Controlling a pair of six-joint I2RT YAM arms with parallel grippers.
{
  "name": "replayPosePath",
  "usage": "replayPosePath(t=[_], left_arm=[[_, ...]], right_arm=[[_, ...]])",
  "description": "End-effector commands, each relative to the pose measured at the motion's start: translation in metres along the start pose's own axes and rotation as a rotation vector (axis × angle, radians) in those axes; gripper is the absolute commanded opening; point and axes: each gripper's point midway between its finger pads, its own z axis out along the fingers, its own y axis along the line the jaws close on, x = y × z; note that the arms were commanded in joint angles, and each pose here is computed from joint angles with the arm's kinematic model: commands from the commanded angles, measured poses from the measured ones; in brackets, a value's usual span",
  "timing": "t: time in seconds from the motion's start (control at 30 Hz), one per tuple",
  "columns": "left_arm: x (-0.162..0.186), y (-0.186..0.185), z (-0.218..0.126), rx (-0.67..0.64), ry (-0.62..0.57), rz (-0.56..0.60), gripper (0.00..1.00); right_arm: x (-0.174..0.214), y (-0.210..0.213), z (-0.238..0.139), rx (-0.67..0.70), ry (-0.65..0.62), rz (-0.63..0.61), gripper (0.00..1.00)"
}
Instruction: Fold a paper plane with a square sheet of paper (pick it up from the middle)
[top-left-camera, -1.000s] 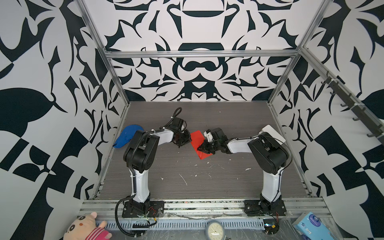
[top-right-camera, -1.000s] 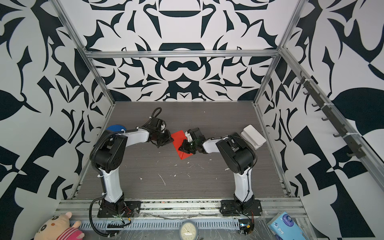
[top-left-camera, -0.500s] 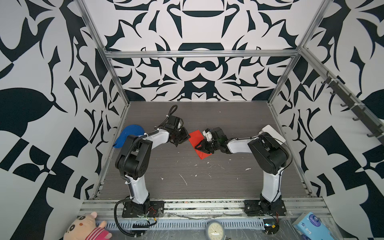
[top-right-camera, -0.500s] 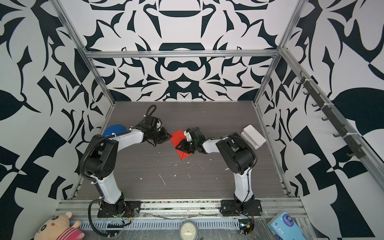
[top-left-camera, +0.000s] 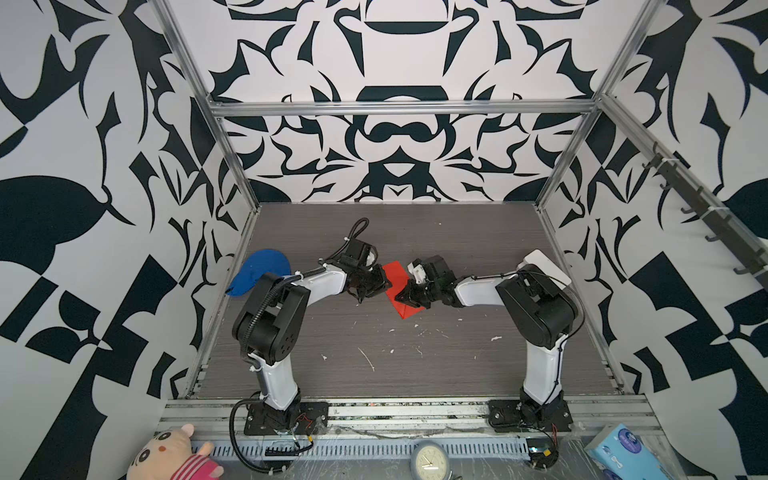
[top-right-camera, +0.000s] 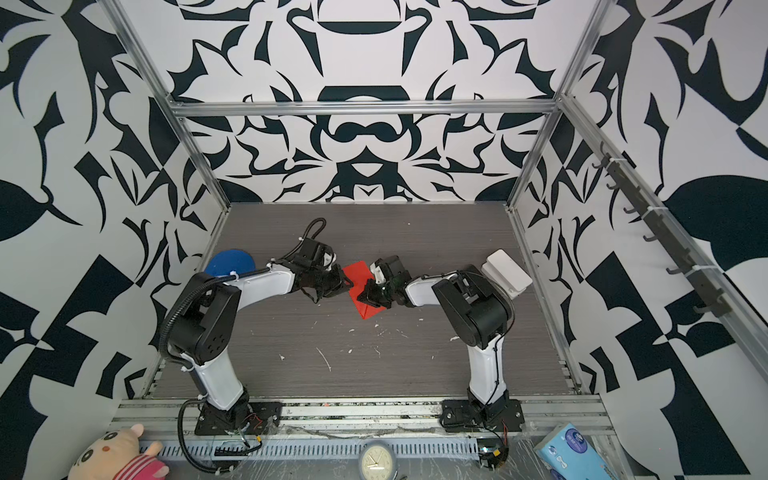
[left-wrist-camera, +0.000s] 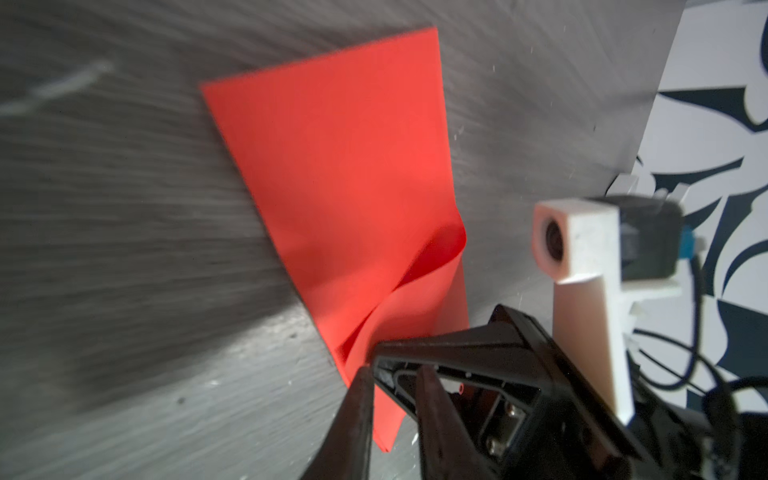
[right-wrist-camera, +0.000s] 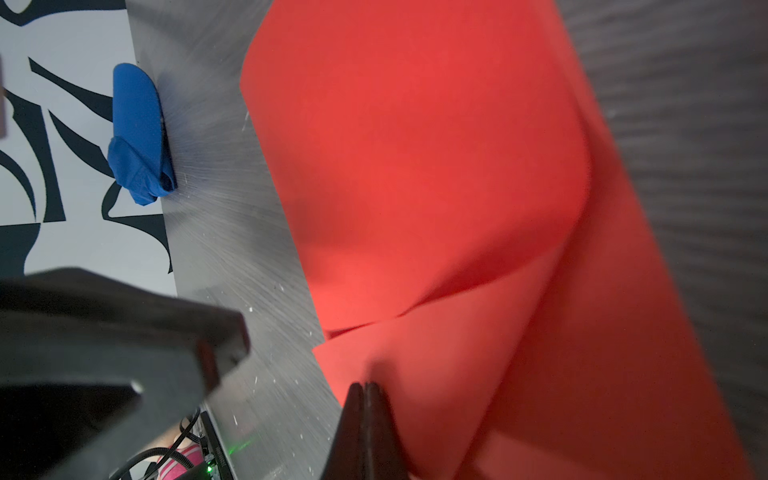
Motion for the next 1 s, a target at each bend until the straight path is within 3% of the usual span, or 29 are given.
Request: replayPosePath(t=[0.0, 0.33, 0.6, 0.97], left_arm=[[0.011, 0.005, 0.012, 0.0, 0.054, 0.011, 0.19], [0.019, 0.023, 0.027, -0.087, 0.089, -0.001, 0.0], [0.019, 0.038, 0.03, -0.156, 0.084, -0.024, 0.0], [0.021, 0.052, 0.029, -0.225, 0.089, -0.039, 0.0]], right_arm=[[0.009, -0.025, 0.002, 0.09, 0.026, 0.035, 0.0], [0.009, -0.025, 0.002, 0.088, 0.025, 0.038, 0.0], [0.008, -0.016, 0.0, 0.057, 0.03, 0.006, 0.0], [0.003, 0.029, -0.02, -0.073, 0.025, -0.109, 0.0]])
